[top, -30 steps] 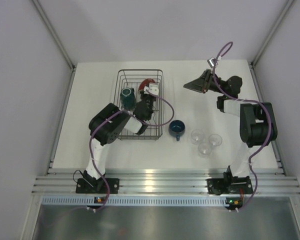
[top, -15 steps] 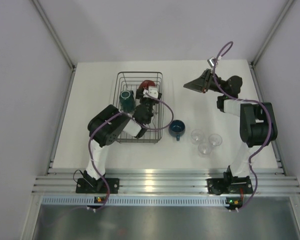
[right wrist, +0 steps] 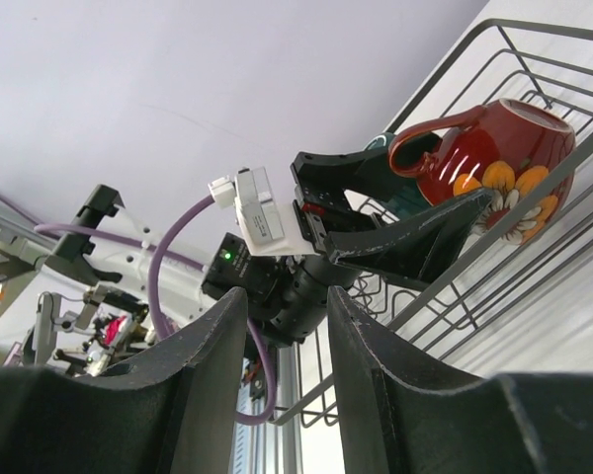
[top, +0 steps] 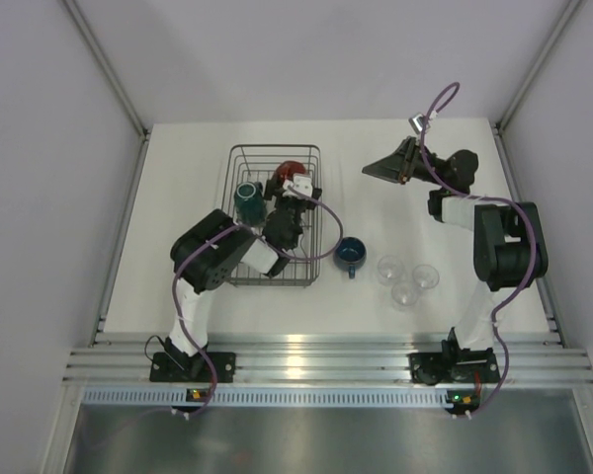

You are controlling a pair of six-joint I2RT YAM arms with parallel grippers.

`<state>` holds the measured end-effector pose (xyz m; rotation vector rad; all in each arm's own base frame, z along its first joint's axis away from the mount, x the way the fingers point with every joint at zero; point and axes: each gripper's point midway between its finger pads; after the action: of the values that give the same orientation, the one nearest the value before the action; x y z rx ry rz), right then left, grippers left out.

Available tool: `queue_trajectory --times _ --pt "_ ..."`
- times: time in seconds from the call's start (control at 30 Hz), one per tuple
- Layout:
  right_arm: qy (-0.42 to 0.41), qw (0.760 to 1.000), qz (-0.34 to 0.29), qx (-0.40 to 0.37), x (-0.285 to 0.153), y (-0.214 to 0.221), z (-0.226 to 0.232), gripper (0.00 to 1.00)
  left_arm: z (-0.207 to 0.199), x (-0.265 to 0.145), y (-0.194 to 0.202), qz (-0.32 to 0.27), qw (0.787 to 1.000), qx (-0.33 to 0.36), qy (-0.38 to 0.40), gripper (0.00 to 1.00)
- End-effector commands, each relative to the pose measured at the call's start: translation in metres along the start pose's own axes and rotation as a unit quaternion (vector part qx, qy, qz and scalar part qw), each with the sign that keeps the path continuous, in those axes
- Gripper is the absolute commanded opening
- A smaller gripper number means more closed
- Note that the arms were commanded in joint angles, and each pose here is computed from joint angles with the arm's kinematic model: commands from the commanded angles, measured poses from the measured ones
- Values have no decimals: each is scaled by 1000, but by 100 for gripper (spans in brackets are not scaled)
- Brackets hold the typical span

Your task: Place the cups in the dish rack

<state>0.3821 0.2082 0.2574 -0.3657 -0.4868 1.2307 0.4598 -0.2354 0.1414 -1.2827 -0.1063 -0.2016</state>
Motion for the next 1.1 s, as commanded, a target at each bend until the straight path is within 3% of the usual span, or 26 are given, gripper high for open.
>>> queue_trajectory --times 0.0,0.33,0.77,0.83,0.87,0.93,0.97,1.0,1.07 --pt "-84 972 -7 -219 4 -4 47 39 39 -9 -47 -72 993 -58 -70 91" --pt "-82 974 -2 -213 5 1 42 39 72 -6 -137 -155 980 -76 -94 95" --pt "-80 974 3 -212 3 7 40 39 78 -10 -174 -167 980 -86 -62 98" --pt "-80 974 4 -212 3 8 40 39 67 -2 -178 -137 987 -76 -27 98" --pt "-79 974 4 -212 3 8 39 39 50 11 -181 -91 992 -77 30 98" --pt "-79 975 3 -208 3 8 39 39 36 31 -190 -30 988 -123 89 98" --pt "-79 975 4 -207 3 8 39 39 59 59 -244 -56 983 -148 95 97" --pt "-79 975 4 -206 3 9 39 39 41 62 -210 32 982 -116 145 97" --pt "-79 976 3 -202 2 9 40 39 47 73 -227 53 978 -114 169 97"
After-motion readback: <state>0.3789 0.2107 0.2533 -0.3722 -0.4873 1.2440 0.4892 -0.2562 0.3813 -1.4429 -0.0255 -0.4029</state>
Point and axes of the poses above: each gripper's point midway between its finger pads, its own x axis out along the fingers, its own z axis along the line the jaws close on, y = z × x, and after that the axes turned 6 degrees about x, right-handed
